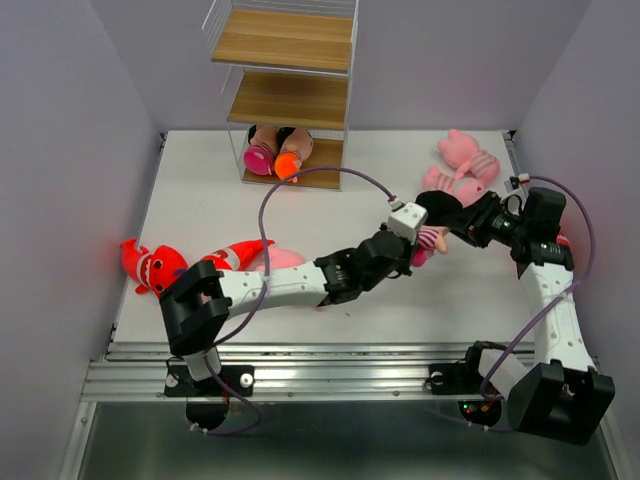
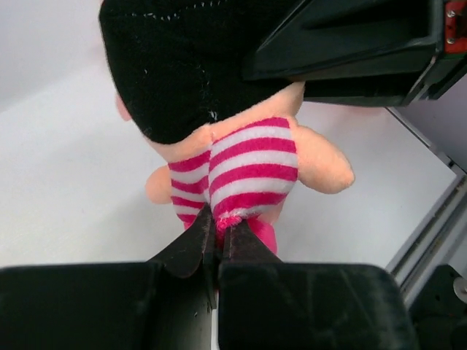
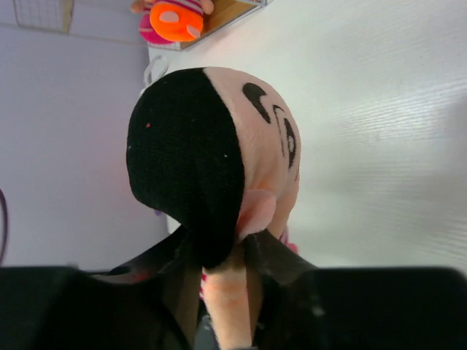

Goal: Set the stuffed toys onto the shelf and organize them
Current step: Pass the stuffed toy from the right arm to the left, then pass the stuffed toy from the left arm to the right

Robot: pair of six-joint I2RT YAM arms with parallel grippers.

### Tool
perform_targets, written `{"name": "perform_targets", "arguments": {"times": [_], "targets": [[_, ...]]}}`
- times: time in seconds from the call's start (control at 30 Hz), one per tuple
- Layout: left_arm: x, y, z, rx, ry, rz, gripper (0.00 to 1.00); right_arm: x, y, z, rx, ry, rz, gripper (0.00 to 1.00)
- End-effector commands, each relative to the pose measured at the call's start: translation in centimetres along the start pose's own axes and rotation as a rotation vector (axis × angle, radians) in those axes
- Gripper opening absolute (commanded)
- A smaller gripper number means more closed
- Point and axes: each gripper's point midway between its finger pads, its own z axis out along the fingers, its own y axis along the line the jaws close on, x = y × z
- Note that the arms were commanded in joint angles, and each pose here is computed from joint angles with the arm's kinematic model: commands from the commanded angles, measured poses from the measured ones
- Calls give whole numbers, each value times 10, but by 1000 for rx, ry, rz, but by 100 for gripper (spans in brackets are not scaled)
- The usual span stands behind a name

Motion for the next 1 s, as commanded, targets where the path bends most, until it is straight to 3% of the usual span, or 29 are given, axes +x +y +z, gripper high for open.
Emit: {"name": "perform_targets", "arguments": {"times": [0.0, 0.03, 0.13, 0.17, 0.23, 0.33, 0.43, 0.53, 0.57, 0.63, 0.67, 0.7, 0.73, 0.97], "targets": [[-24, 12, -26, 131, -62, -140, 0, -2, 14, -8, -61, -26, -154, 45], [-8, 23, -30, 136, -35, -152, 0, -1, 17, -10, -77, -25, -215, 65], [-16, 21, -51, 217, -66, -201, 0, 4, 27, -17, -140, 1, -374, 94], [-1, 26, -57, 218, -43, -199, 0, 7, 31, -19, -168, 13, -424, 98], [-9, 25, -74, 267, -66, -210, 0, 24, 49, -30, -316, 67, -644, 100], [-3, 20, -101, 364, -54, -205, 0, 50, 63, -47, -486, 120, -822, 100], [3, 14, -131, 466, -53, -184, 0, 66, 61, -55, -614, 94, -1104, 100], [9, 15, -159, 540, -62, -167, 0, 84, 51, -59, -657, 112, -1187, 100], [10, 16, -164, 552, -65, -164, 0, 83, 49, -57, -679, 84, -1296, 100], [11, 17, -181, 591, -80, -168, 0, 90, 44, -59, -688, 115, -1289, 100], [16, 18, -185, 601, -71, -172, 0, 88, 42, -57, -702, 95, -1379, 100], [12, 17, -191, 613, -85, -181, 0, 95, 43, -60, -718, 136, -1333, 100], [15, 18, -193, 619, -79, -181, 0, 96, 44, -59, -746, 123, -1412, 100], [12, 13, -189, 637, -67, -196, 0, 131, 56, -66, -872, 240, -1383, 100]]}}
